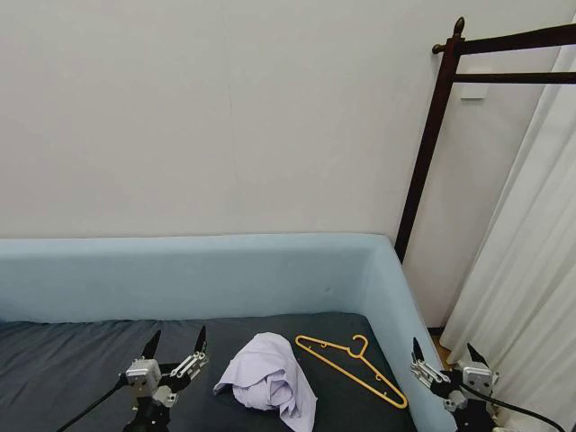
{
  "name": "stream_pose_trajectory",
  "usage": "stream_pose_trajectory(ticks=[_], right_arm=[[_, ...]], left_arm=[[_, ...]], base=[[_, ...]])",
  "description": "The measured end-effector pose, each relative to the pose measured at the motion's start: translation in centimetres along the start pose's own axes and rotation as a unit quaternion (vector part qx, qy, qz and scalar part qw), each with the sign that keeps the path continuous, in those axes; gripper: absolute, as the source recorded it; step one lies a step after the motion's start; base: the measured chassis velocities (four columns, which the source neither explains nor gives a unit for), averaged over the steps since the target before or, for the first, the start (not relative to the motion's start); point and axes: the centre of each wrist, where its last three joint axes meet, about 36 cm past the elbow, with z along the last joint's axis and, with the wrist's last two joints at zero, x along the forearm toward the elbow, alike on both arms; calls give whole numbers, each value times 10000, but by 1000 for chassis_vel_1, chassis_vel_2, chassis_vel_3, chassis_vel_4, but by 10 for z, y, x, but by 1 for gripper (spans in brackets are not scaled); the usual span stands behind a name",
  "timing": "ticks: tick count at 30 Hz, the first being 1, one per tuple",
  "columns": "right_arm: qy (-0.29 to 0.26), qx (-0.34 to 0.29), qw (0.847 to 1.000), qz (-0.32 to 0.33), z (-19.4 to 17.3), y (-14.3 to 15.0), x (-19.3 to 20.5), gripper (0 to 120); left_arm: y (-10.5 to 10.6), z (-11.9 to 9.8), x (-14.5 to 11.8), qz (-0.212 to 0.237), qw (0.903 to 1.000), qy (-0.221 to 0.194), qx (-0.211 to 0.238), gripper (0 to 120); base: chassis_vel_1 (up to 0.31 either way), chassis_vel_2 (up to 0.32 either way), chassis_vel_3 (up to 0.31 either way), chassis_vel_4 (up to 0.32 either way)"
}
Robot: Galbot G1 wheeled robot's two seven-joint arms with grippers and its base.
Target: Pick up the clothes from the sofa and hang them on the clothes hanger.
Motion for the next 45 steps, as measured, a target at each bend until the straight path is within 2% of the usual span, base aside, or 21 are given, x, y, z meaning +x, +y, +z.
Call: stream_pose_trajectory(ticks=[23, 28, 33, 37, 40, 42, 45], right_arm=[[137, -216, 9996, -133, -4, 5, 2, 100], [260, -468, 9980, -337, -7, 2, -11, 100], [358, -205, 9962, -765, 17, 0, -38, 100], [563, -411, 9902, -1212, 29, 15, -55, 100], [950, -803, 9785, -1642, 34, 42, -78, 100], [1086, -944, 9740, -1753, 35, 50, -88, 100], [1660, -1469, 9537, -2034, 39, 79, -119, 100]], left_arm=[[4, -1, 0, 7, 10000, -46, -10, 100], [8, 0, 0, -117, 9999, -47, 40, 100], [17, 10, 8, -367, 9993, 3, -87, 100], [27, 14, 11, -534, 9982, -3, -261, 100], [47, 24, 13, -746, 9948, -3, -694, 100], [53, 28, 14, -796, 9937, 17, -791, 100], [71, 37, 21, -992, 9904, 95, -959, 100]], base=[[0, 0, 0, 0], [0, 0, 0, 0], [0, 0, 0, 0], [0, 0, 0, 0], [0, 0, 0, 0], [0, 0, 0, 0], [0, 0, 0, 0]])
